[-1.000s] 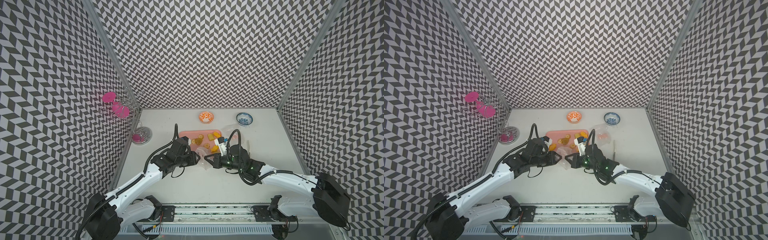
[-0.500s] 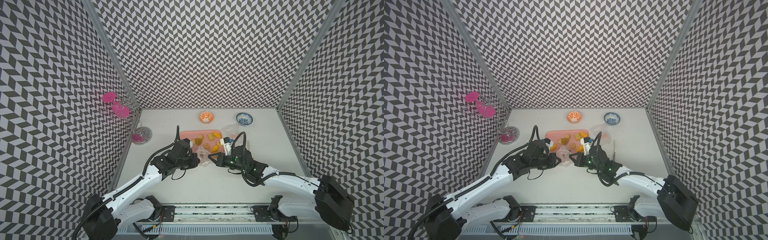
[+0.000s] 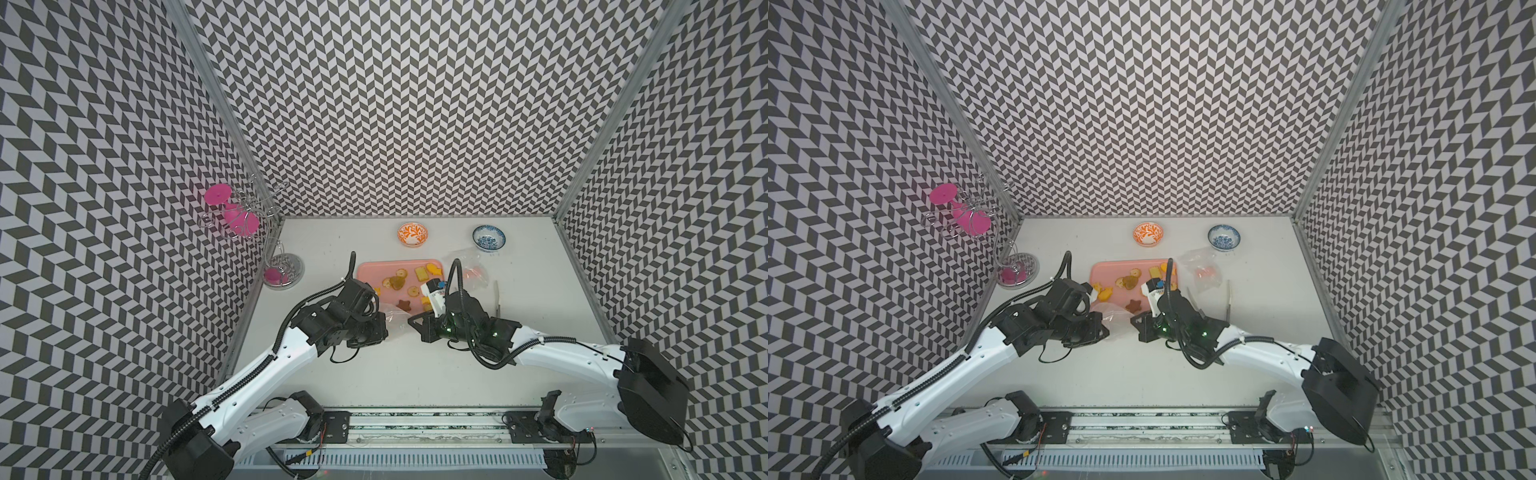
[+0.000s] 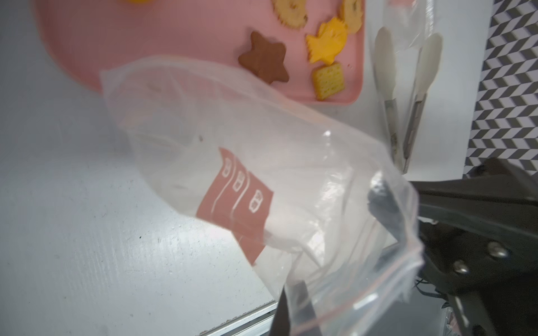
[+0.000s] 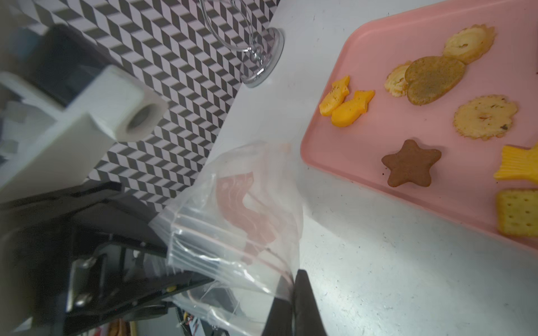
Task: Put the cookies into a resealable bag to prevent moisture
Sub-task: Open the ziploc bag at the center of the board.
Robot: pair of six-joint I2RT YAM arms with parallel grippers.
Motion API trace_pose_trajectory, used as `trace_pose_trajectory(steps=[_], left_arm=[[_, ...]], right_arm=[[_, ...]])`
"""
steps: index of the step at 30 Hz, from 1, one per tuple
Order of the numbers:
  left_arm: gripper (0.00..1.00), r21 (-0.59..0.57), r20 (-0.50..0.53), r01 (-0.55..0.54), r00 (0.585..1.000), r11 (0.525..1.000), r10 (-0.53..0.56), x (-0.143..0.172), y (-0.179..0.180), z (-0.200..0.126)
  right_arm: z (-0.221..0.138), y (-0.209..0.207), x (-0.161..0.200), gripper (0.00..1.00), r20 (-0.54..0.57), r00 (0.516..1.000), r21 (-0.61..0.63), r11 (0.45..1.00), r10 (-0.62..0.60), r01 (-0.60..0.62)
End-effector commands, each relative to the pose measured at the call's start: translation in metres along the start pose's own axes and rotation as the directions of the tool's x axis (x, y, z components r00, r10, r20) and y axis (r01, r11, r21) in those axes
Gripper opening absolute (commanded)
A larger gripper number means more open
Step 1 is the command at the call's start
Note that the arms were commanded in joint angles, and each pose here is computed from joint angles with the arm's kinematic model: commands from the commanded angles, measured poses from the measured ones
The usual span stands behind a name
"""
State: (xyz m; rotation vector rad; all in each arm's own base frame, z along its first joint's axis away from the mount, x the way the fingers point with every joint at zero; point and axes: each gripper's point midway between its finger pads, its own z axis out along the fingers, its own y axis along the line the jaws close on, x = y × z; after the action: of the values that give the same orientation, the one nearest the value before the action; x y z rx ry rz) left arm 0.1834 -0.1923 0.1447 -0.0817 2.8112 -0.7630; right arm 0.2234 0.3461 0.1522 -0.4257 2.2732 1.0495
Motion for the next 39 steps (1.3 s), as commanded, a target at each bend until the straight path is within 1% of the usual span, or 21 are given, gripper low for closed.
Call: trace_pose_trajectory(steps=[1, 3, 5, 9, 11, 13, 15, 19, 23, 25, 28, 34, 36, 39], left_arm=[[0.00, -0.071, -0.136, 0.024, 0.990, 0.997, -0.034, 0.028, 0.033, 0.020], [0.00, -0.074, -0.143, 0.030, 0.989, 0.997, -0.040, 0.026, 0.039, 0.027], [0.00, -0.082, -0.129, 0.036, 0.991, 0.996, -0.046, 0.019, 0.046, 0.031], [0.02, -0.081, -0.096, 0.050, 0.994, 0.995, -0.057, 0.001, 0.057, 0.035], [0.06, -0.057, -0.098, 0.048, 0.994, 0.997, -0.053, -0.004, 0.058, 0.039], [0.07, -0.071, -0.105, 0.038, 0.993, 0.997, -0.046, -0.006, 0.064, 0.043], [0.12, -0.091, -0.096, 0.023, 0.995, 0.996, -0.032, -0.012, 0.067, 0.043], [0.17, -0.074, -0.031, -0.012, 0.999, 0.997, 0.009, -0.032, 0.056, 0.035], [0.19, -0.011, 0.002, -0.028, 1.000, 1.000, 0.028, -0.041, 0.040, 0.032], [0.22, 0.048, 0.000, -0.035, 0.999, 0.998, 0.035, -0.040, 0.032, 0.036], [0.23, 0.094, -0.016, -0.039, 0.999, 0.995, 0.041, -0.036, 0.025, 0.042], [0.25, 0.131, -0.002, -0.073, 0.997, 0.989, 0.074, -0.037, 0.009, 0.048], [0.26, 0.129, -0.014, -0.072, 0.997, 0.989, 0.074, -0.036, 0.009, 0.052], [0.29, 0.147, -0.016, -0.084, 0.996, 0.986, 0.087, -0.036, 0.002, 0.053]], right_arm=[[0.006, -0.036, 0.020, 0.01, -0.085, 0.994, 0.148, 0.985, -0.075, 0.087], [0.011, -0.042, 0.032, 0.01, -0.125, 0.989, 0.155, 0.983, -0.084, 0.103], [0.013, -0.049, 0.038, 0.01, -0.142, 0.986, 0.170, 0.979, -0.093, 0.116], [0.022, -0.051, 0.040, 0.01, -0.152, 0.984, 0.167, 0.979, -0.095, 0.121], [0.028, -0.048, 0.038, 0.01, -0.152, 0.983, 0.156, 0.980, -0.098, 0.122], [0.031, -0.049, 0.037, 0.01, -0.156, 0.982, 0.159, 0.978, -0.107, 0.132], [0.034, -0.051, 0.037, 0.01, -0.163, 0.980, 0.161, 0.977, -0.115, 0.142], [0.041, -0.055, 0.041, 0.01, -0.191, 0.976, 0.149, 0.979, -0.107, 0.137], [0.045, -0.051, 0.040, 0.01, -0.199, 0.975, 0.125, 0.984, -0.103, 0.129], [0.045, -0.048, 0.036, 0.01, -0.188, 0.977, 0.113, 0.986, -0.096, 0.119], [0.043, -0.041, 0.028, 0.01, -0.175, 0.981, 0.083, 0.992, -0.081, 0.096], [0.040, -0.028, 0.022, 0.01, -0.165, 0.986, 0.026, 0.999, -0.034, 0.039], [0.039, -0.024, 0.021, 0.01, -0.162, 0.987, 0.010, 1.000, -0.025, 0.027], [0.038, -0.024, 0.021, 0.01, -0.164, 0.986, 0.011, 1.000, -0.020, 0.022]])
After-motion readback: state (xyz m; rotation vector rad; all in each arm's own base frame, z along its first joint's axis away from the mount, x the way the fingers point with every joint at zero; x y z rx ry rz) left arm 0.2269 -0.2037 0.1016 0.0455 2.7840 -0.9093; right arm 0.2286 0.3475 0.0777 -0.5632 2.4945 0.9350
